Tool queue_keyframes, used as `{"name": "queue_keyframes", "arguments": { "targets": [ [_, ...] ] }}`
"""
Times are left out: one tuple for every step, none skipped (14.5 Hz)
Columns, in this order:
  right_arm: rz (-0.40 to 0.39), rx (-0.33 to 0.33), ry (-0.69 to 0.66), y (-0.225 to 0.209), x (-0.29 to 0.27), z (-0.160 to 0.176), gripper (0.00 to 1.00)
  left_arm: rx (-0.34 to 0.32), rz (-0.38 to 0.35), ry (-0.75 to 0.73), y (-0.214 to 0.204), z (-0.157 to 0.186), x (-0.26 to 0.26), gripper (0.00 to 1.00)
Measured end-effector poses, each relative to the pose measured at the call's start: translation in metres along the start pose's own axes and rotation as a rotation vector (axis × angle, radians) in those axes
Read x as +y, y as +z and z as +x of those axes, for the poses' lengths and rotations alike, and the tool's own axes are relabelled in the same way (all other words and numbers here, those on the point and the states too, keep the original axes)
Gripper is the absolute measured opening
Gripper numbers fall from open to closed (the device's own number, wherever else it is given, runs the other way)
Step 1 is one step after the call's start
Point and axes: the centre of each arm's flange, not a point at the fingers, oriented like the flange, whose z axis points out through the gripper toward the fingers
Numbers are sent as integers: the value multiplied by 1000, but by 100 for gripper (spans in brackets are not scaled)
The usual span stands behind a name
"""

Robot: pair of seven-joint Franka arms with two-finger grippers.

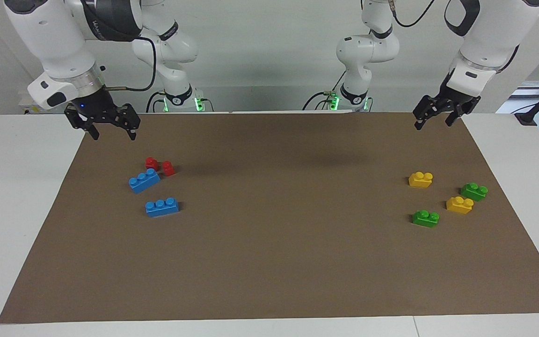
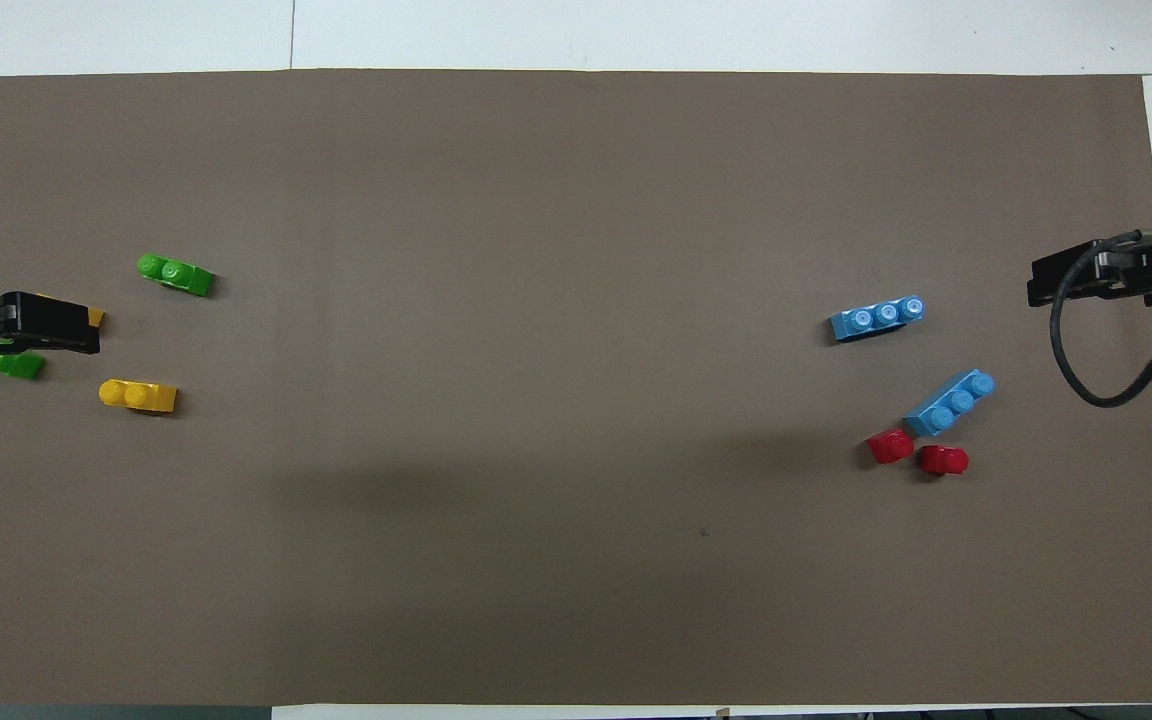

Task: Remove green block with left arm and hold with right

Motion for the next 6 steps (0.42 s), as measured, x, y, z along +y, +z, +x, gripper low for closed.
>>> {"name": "queue_keyframes", "arguments": {
  "targets": [
    [0, 0, 0, 0, 0, 0, 100, -1, 0, 11, 0, 0, 0, 100],
    [0, 0, 0, 0, 0, 0, 100, -2, 0, 16, 0, 0, 0, 100],
    [0, 0, 0, 0, 0, 0, 100, -2, 0, 19, 0, 0, 0, 100],
    [0, 0, 0, 0, 0, 0, 100, -2, 0, 21, 0, 0, 0, 100],
    [0, 0, 0, 0, 0, 0, 100, -3, 0, 22, 0, 0, 0, 100],
    [0, 0, 0, 0, 0, 0, 100, -3, 0, 23, 0, 0, 0, 100]
  ]
}}
